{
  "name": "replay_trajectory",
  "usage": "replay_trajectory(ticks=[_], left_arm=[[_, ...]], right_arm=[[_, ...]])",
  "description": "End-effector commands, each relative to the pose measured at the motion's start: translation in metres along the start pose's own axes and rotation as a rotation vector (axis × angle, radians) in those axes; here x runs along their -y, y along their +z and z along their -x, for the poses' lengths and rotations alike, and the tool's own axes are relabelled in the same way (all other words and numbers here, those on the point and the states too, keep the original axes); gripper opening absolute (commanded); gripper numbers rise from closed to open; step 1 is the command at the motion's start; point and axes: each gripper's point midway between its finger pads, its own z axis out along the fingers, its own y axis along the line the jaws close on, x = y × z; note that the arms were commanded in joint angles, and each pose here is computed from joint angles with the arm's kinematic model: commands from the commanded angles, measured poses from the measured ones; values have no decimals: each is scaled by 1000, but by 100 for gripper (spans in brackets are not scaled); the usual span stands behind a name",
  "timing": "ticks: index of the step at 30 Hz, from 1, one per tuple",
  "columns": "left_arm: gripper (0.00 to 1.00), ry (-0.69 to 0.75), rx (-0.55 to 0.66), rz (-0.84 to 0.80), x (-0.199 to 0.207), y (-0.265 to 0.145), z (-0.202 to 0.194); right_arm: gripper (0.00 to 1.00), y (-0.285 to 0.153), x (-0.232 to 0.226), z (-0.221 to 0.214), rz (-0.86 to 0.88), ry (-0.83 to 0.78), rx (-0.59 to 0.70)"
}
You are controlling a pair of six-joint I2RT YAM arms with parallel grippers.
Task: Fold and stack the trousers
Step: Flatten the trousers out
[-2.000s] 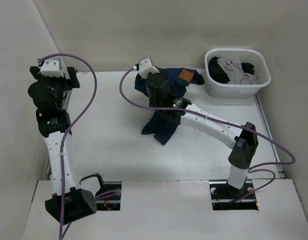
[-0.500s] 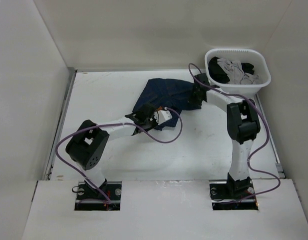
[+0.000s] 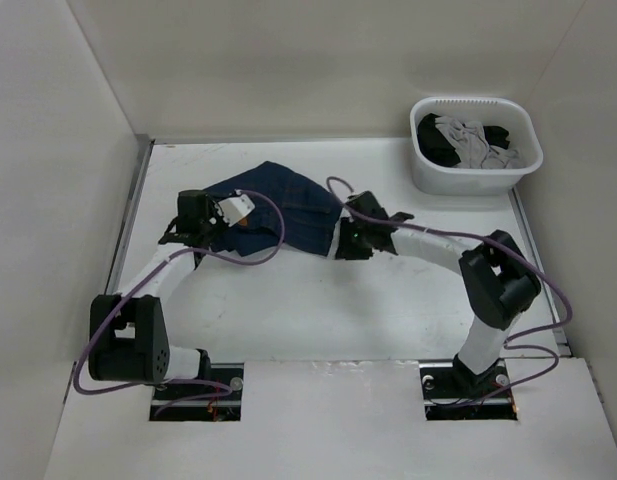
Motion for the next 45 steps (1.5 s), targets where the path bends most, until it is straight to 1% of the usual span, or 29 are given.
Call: replay_trajectory(ticks=[1, 2, 3, 6, 9, 12, 17, 18, 19, 20, 21, 22, 25, 26, 28, 29, 30, 31, 33, 34, 35, 36, 37, 38, 39, 40, 43, 44, 45], left_arm=[[15, 54, 86, -23, -22, 5, 4], [24, 29, 89, -23, -27, 8, 4], [39, -10, 87, -15, -33, 11, 5], [59, -118, 68, 17, -47, 12, 2], [66, -245, 55, 41, -62, 1, -5], [69, -359, 75, 39, -69, -24, -7], [70, -476, 63, -62, -38, -50, -6], [70, -485, 55, -108, -22, -50, -5], [70, -486, 54, -120, -18, -50, -4], [69, -485, 46, -158, -2, -47, -2], [69, -483, 43, -169, 3, -46, -2], [69, -475, 33, -206, 20, -43, 1], [69, -449, 26, -257, 47, -38, 10], [69, -449, 25, -259, 51, -37, 13], [69, -453, 18, -254, 56, -36, 21], [68, -449, 16, -253, 57, -36, 23], [68, -444, 14, -253, 58, -37, 25], [68, -430, 18, -252, 59, -41, 29], [69, -409, 28, -258, 60, -46, 34], [69, -399, 28, -265, 62, -49, 35], [69, -395, 31, -271, 63, -50, 36], [69, -388, 32, -281, 66, -52, 36], [70, -353, 23, -289, 72, -50, 31], [70, -334, 20, -290, 75, -45, 28], [69, -325, 19, -282, 76, -39, 25], [69, -323, 22, -260, 73, -32, 23], [70, -325, 6, -153, 58, -11, 17], [71, -334, 3, -129, 53, -7, 16], [71, -359, 1, -100, 48, -3, 15]], right_arm=[[86, -32, -64, 9, 75, -417, 149], [97, -31, -74, 10, 45, -554, 170], [100, -30, -82, 10, 24, -651, 177], [100, -16, -92, 15, -88, -912, 198], [100, 0, -87, 31, -199, -1002, 233], [100, 29, -67, 43, -275, -1027, 189], [100, 61, -65, 30, -246, -1019, 113], [87, 60, -67, 31, -241, -1006, 114], [83, 60, -67, 30, -240, -1004, 113], [68, 60, -69, 28, -227, -993, 101], [60, 60, -69, 27, -221, -987, 89], [42, 59, -66, 24, -209, -975, 51], [12, 51, -65, 18, -171, -910, 12], [5, 43, -70, 17, -138, -880, 12], [0, 19, -88, 21, -61, -814, 42], [0, -11, -112, 28, 38, -749, 82], [0, -19, -119, 30, 68, -733, 90], [0, -74, -161, 40, 255, -654, 148], [0, -126, -195, 50, 410, -581, 196], [0, -172, -220, 58, 536, -518, 233], [0, -214, -237, 64, 641, -473, 263], [0, -226, -242, 66, 670, -462, 273], [0, -274, -250, 73, 760, -426, 335], [4, -279, -247, 71, 763, -422, 340], [15, -270, -239, 66, 743, -420, 320], [26, -251, -223, 68, 693, -401, 298], [52, -178, -171, 64, 497, -301, 209], [54, -168, -164, 64, 466, -280, 206], [60, -150, -151, 67, 421, -245, 213]])
